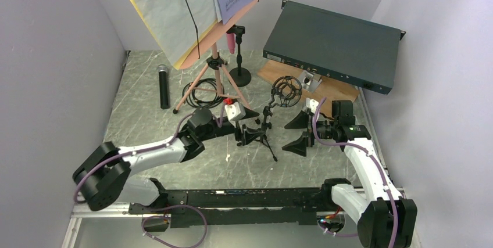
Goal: Pack up the instrument practice props
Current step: Adjust the microphone stand at the center of the board.
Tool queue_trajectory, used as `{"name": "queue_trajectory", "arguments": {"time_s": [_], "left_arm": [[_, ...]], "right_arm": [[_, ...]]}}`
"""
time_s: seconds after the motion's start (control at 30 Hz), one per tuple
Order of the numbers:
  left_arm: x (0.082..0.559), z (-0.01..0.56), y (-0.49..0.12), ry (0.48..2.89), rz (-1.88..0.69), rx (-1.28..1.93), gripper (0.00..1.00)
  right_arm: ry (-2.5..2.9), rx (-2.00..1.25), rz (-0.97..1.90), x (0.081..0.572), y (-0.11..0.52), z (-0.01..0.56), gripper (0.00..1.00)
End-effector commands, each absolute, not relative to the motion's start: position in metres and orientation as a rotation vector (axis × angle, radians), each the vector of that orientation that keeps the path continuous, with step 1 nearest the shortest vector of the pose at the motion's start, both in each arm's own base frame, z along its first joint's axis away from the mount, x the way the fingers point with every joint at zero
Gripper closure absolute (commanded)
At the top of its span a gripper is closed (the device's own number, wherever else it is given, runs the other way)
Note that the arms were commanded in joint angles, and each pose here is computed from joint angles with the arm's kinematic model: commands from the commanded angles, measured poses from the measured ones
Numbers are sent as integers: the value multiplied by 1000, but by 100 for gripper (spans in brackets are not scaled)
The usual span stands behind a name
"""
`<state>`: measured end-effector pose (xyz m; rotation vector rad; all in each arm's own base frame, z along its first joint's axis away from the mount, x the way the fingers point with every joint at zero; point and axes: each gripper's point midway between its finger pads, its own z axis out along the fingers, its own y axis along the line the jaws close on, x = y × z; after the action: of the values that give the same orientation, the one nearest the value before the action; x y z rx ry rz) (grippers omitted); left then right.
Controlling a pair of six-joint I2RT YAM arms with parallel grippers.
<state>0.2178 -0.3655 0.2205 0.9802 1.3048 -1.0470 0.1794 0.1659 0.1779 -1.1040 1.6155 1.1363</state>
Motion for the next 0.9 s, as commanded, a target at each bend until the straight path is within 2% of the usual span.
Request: {"name": "queue_trajectory", "arguments": {"time_s": [0.0, 0.1, 0.23, 0.4, 0.53, 0.7, 0.87], "left_arm": [[215, 237, -344, 1340, -1036, 846, 19], [214, 235, -334, 1411, -1046, 764, 4], [211, 224, -330, 1488, -1064, 737, 1], [216, 209, -336, 1555, -1073, 726, 1], [225, 219, -346, 1497, -1090, 704, 1], [239, 233, -359, 1430, -1099, 665, 11], [250, 237, -371, 1422, -1067, 617, 14]], "right_arm": [[1590, -1097, 1137, 185, 168, 181, 3], [1606, -1066, 1157, 187, 169, 181, 3], [1637, -1012, 1190, 193, 171, 180, 4], [1680, -949, 1222, 199, 174, 177, 6], [1696, -904, 1224, 206, 174, 175, 8], [1722, -859, 1228, 212, 174, 173, 10], [1746, -805, 1233, 218, 174, 173, 11]]}}
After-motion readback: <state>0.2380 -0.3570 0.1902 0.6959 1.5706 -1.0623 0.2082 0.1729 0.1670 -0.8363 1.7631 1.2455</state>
